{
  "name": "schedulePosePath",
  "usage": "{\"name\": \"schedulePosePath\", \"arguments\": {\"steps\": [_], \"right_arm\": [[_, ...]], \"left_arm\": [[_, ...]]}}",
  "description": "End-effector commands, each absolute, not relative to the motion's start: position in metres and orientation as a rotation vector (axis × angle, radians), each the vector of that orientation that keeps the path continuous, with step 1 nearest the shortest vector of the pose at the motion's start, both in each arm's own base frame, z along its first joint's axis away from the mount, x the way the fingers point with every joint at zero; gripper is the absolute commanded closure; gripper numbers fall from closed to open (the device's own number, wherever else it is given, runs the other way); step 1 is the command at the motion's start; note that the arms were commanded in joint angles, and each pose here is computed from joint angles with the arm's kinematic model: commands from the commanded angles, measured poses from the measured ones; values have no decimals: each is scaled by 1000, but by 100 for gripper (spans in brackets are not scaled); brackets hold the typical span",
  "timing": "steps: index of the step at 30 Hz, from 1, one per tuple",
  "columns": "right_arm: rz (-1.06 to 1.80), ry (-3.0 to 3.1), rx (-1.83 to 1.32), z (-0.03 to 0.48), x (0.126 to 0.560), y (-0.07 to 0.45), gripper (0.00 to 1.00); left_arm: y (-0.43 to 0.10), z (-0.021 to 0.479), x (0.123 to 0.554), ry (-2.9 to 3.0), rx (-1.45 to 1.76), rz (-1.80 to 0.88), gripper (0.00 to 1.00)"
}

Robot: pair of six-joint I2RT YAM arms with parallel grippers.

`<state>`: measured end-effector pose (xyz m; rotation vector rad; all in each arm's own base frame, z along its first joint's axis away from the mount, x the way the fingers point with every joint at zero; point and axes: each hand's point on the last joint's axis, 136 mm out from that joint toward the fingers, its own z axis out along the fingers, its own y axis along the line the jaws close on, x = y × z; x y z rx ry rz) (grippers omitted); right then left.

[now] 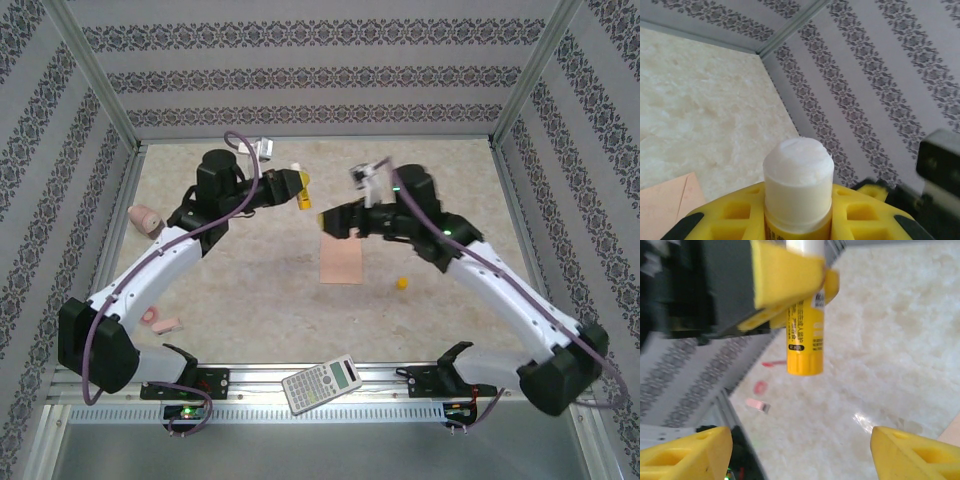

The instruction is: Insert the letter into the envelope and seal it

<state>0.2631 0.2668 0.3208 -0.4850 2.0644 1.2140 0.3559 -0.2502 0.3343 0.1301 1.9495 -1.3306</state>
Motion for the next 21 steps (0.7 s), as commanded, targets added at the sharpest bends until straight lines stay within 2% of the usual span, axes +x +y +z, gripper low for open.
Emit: {"name": "schedulePosePath", "arguments": {"steps": [1,6,12,21], "right_arm": [[1528,1906,-543,361,237,252,26],[1612,1831,-567,368,238,237,25],[1707,1813,-580,361,250,245,27],[1761,1806,-676,358,249,285,28]], "left_arm": [[-256,376,339,1778,355,-1508,100],[-264,398,320,1644,562,-1686,100],[-268,416,301,1532,730,-1802,100],[-269,418,301,1485,735,-1837,100]]}}
